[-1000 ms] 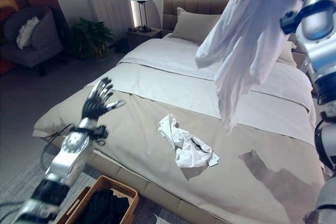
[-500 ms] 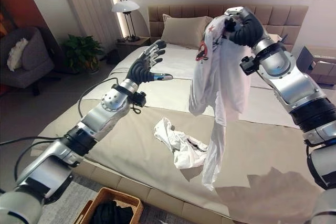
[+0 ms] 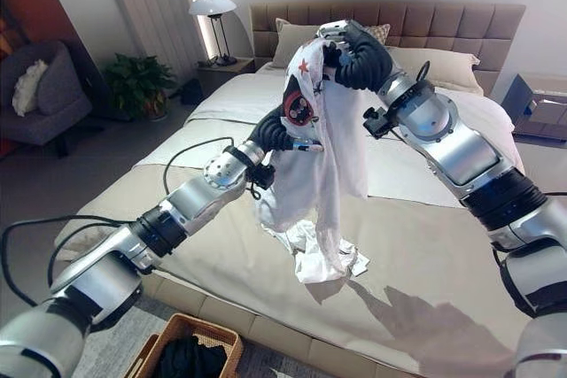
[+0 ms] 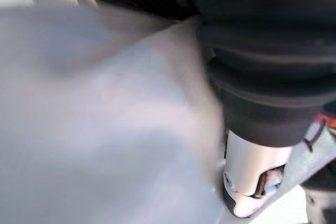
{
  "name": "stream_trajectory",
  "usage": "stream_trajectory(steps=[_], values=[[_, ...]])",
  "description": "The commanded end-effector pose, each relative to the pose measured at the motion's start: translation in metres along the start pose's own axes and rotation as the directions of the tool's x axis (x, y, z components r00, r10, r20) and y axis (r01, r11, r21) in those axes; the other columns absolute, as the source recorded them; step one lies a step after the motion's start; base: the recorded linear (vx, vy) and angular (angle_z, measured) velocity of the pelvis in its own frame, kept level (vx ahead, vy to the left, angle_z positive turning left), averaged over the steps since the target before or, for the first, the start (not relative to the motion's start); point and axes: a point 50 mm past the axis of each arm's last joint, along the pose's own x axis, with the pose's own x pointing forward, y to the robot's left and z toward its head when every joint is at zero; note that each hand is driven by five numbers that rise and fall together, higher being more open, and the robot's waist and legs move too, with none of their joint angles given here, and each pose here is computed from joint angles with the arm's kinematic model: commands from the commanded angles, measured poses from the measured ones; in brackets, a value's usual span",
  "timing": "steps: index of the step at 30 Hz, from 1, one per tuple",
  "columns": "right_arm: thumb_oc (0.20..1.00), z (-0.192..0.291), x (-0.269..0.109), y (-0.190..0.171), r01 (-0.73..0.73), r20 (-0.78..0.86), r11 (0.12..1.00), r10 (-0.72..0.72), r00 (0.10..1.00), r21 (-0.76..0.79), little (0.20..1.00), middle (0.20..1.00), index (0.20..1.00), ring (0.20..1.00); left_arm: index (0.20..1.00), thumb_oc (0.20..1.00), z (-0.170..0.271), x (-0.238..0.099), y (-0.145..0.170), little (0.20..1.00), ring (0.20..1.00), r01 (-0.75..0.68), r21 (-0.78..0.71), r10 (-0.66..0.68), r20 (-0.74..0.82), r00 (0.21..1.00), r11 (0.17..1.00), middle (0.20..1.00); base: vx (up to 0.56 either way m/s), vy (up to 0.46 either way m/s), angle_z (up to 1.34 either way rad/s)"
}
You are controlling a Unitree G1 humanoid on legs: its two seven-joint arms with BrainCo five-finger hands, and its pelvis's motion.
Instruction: Pick up clothes into the bucket
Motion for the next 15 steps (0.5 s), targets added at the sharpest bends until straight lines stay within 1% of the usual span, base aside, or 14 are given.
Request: stream_trajectory(steps=[1, 3, 4, 5, 6, 8, 10, 13, 15], values=[[0.2, 0.041, 0.01, -0.011, 0.025, 0.184, 0.999, -0.03, 0.982, 0.027, 0.2, 0.2, 0.2, 0.2, 1.0, 1.0, 0.036, 0.025, -0.012, 1.0, 1.0, 0.082, 0.01, -0.083, 0.095, 0.992, 0.997, 1.0, 0.0, 0.0, 0.0], [0.2, 0.042, 0.01, -0.01, 0.014, 0.189, 0.999, -0.019, 0.982, 0.03, 0.2, 0.2, 0.2, 0.2, 1.0, 1.0, 0.039, 0.024, -0.017, 1.0, 1.0, 0.143, -0.033, -0.139, 0.099, 0.985, 0.989, 1.0, 0.0, 0.0, 0.0], [0.2, 0.042, 0.01, -0.01, 0.014, 0.19, 0.999, -0.02, 0.982, 0.03, 0.2, 0.2, 0.2, 0.2, 1.0, 1.0, 0.039, 0.024, -0.017, 1.0, 1.0, 0.143, -0.033, -0.14, 0.099, 0.985, 0.989, 1.0, 0.0, 0.0, 0.0], [0.2, 0.041, 0.009, -0.007, -0.007, 0.188, 0.999, 0.0, 0.982, 0.037, 0.2, 0.2, 0.2, 0.2, 1.0, 1.0, 0.041, 0.02, -0.021, 1.0, 1.0, 0.239, -0.077, -0.233, 0.081, 0.969, 0.968, 1.0, 0.0, 0.0, 0.0], [0.2, 0.042, 0.008, -0.006, -0.019, 0.19, 0.999, 0.011, 0.982, 0.041, 0.2, 0.2, 0.2, 0.2, 1.0, 1.0, 0.041, 0.019, -0.021, 1.0, 1.0, 0.258, -0.094, -0.252, 0.07, 0.965, 0.961, 1.0, 0.03, 0.0, 0.01], [0.2, 0.04, 0.007, -0.003, -0.029, 0.186, 0.998, 0.02, 0.982, 0.051, 0.2, 0.2, 0.2, 0.2, 1.0, 1.0, 0.037, 0.017, -0.023, 1.0, 1.0, 0.274, -0.125, -0.27, 0.049, 0.962, 0.953, 1.0, 0.0, 0.0, 0.0], [0.2, 0.04, 0.006, -0.001, -0.041, 0.189, 0.997, 0.029, 0.982, 0.06, 0.2, 0.2, 0.2, 0.2, 1.0, 1.0, 0.037, 0.016, -0.025, 1.0, 1.0, 0.285, -0.115, -0.282, 0.042, 0.959, 0.952, 1.0, 0.0, -0.001, 0.04], [0.2, 0.042, 0.006, 0.004, -0.059, 0.207, 0.994, 0.04, 0.977, 0.09, 0.2, 0.2, 0.2, 0.2, 1.0, 1.0, 0.037, 0.018, -0.025, 1.0, 1.0, 0.278, -0.12, -0.275, 0.039, 0.961, 0.953, 1.0, 0.0, 0.0, 0.03], [0.2, 0.044, 0.006, 0.009, -0.077, 0.222, 0.99, 0.049, 0.974, 0.12, 0.2, 0.2, 0.2, 0.2, 1.0, 1.0, 0.034, 0.018, -0.027, 1.0, 1.0, 0.27, -0.156, -0.268, 0.038, 0.963, 0.95, 1.0, 0.0, 0.0, 0.0]])
